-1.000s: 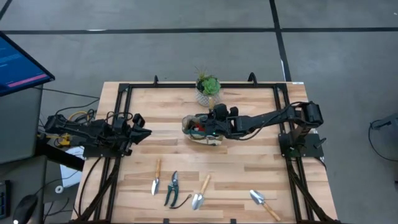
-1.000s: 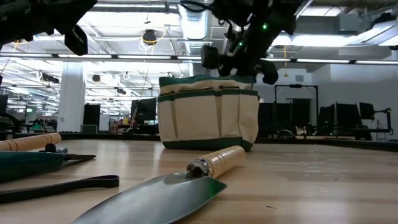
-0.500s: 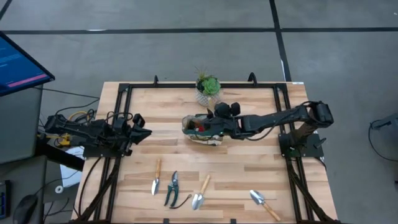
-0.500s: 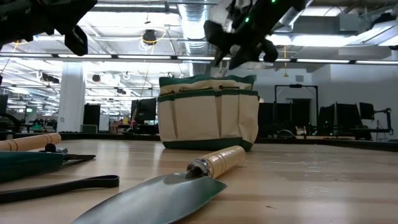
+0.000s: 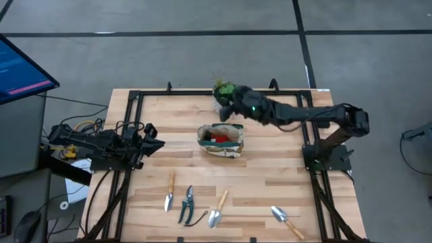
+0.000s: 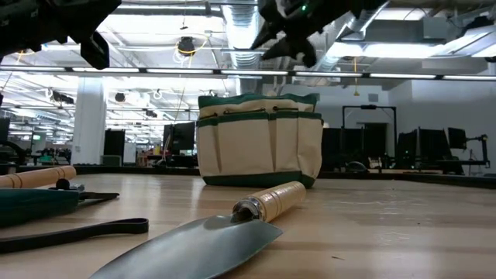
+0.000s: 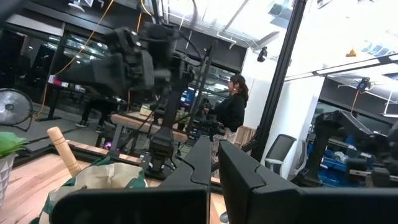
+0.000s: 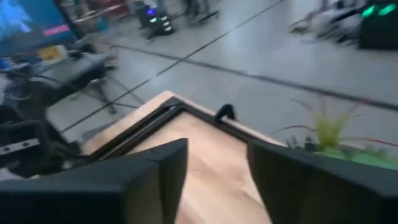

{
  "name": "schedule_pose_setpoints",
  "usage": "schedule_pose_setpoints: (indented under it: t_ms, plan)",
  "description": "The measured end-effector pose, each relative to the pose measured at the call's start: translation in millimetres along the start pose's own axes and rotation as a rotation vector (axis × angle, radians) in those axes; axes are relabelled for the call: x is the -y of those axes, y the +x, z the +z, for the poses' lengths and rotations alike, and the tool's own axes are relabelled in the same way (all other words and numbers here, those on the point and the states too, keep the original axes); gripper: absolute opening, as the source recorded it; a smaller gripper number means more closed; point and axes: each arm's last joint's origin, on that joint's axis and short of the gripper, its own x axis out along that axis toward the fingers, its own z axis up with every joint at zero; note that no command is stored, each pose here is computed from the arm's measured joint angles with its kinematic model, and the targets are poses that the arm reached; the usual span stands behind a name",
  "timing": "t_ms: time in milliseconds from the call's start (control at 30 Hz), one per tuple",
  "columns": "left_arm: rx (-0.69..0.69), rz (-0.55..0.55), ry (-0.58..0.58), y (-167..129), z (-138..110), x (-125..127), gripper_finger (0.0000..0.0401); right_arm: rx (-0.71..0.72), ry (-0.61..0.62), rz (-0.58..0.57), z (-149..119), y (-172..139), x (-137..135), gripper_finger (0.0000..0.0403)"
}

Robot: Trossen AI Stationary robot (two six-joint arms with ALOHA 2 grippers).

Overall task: Pick & Place Garden tools in Gardening bag
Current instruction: Put the trowel into the gardening bag

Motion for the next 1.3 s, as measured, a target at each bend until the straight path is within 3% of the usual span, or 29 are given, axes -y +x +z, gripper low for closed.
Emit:
schedule_pose_setpoints:
  t_ms: [267,433,600,1067,1300]
  plan:
    - [0.000,0.000,0.000,0,0,0,0.0002,-0.117,-0.002,0.093,5,31,31,0.0009]
    - [0.000,0.000,0.000,0,0,0,0.0002,-0.241,-0.032,0.022,-2,32,45,0.0012]
    - [0.000,0.000,0.000,0,0,0,0.0002,-0.343,-0.057,0.045,-8,31,51,0.0005]
    - [0.000,0.000,0.000,0,0,0,0.0002,-0.534,-0.150,0.072,-31,14,32,0.0001]
    - [0.000,0.000,0.000,0,0,0,0.0002,-0.547,-0.219,0.050,-31,-5,20,0.0000]
